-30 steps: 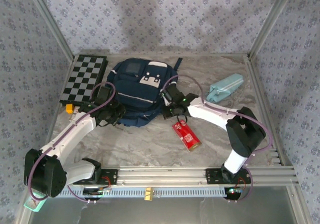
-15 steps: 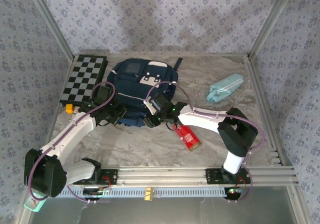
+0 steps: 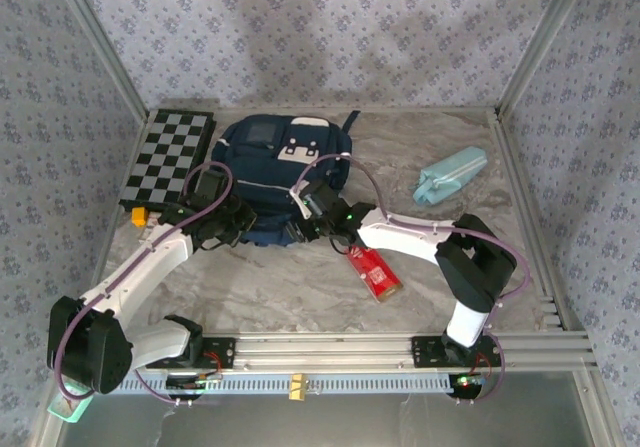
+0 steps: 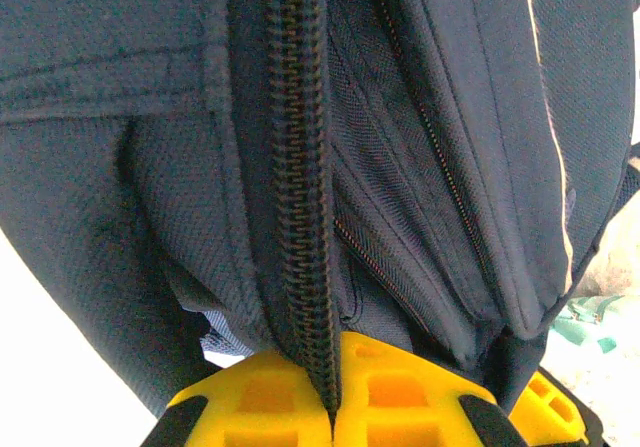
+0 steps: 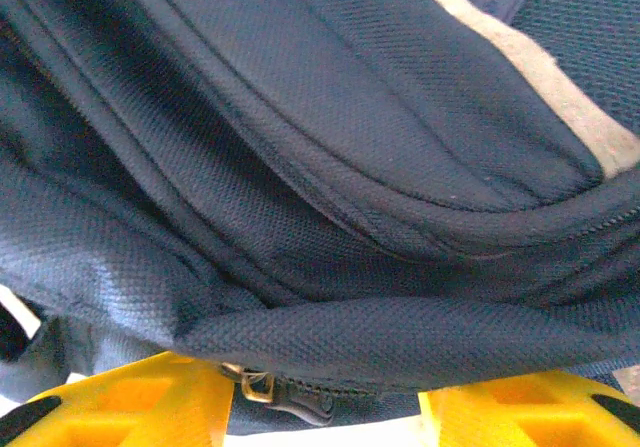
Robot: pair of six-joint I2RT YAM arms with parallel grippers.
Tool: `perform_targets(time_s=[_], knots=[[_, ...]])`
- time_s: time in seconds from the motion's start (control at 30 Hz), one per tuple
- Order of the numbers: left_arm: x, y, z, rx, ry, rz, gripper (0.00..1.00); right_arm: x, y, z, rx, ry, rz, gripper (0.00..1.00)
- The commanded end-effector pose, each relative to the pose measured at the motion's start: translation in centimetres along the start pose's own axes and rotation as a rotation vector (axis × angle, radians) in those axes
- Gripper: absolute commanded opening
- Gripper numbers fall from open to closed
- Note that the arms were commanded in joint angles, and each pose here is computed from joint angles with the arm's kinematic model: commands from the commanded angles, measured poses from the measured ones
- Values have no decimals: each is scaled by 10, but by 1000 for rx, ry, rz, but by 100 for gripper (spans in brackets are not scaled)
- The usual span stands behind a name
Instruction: Pack the student bag
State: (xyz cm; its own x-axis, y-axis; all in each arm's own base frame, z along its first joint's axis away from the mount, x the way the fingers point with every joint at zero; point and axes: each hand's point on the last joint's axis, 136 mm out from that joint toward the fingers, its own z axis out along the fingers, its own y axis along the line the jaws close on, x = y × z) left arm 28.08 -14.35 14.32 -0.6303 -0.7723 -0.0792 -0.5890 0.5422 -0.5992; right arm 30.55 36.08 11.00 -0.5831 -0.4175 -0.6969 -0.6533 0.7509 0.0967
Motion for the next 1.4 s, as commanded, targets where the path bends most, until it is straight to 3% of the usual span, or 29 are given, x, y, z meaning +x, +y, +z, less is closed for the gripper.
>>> perform_targets(time_s=[0.0,0.37,0.63,0.87,1.07,1.37], knots=[[2,-38,-14,116,8,15,0,-23,-14,4,59,-63,46,44],[1,-42,-15,113,-4,28,0,5,-27,5,93,14,82,14],[-6,-34,-21,91,-30,37,0,25,-63,-12,167,35,159,0],[-17,-21,-29,72,-55,37,0,39,-101,-24,214,53,245,0],[-29,-6,-33,45,-68,20,0,52,-116,-28,293,112,196,0],[-36,-8,-39,51,-53,60,0,47,-124,-30,231,93,263,0]])
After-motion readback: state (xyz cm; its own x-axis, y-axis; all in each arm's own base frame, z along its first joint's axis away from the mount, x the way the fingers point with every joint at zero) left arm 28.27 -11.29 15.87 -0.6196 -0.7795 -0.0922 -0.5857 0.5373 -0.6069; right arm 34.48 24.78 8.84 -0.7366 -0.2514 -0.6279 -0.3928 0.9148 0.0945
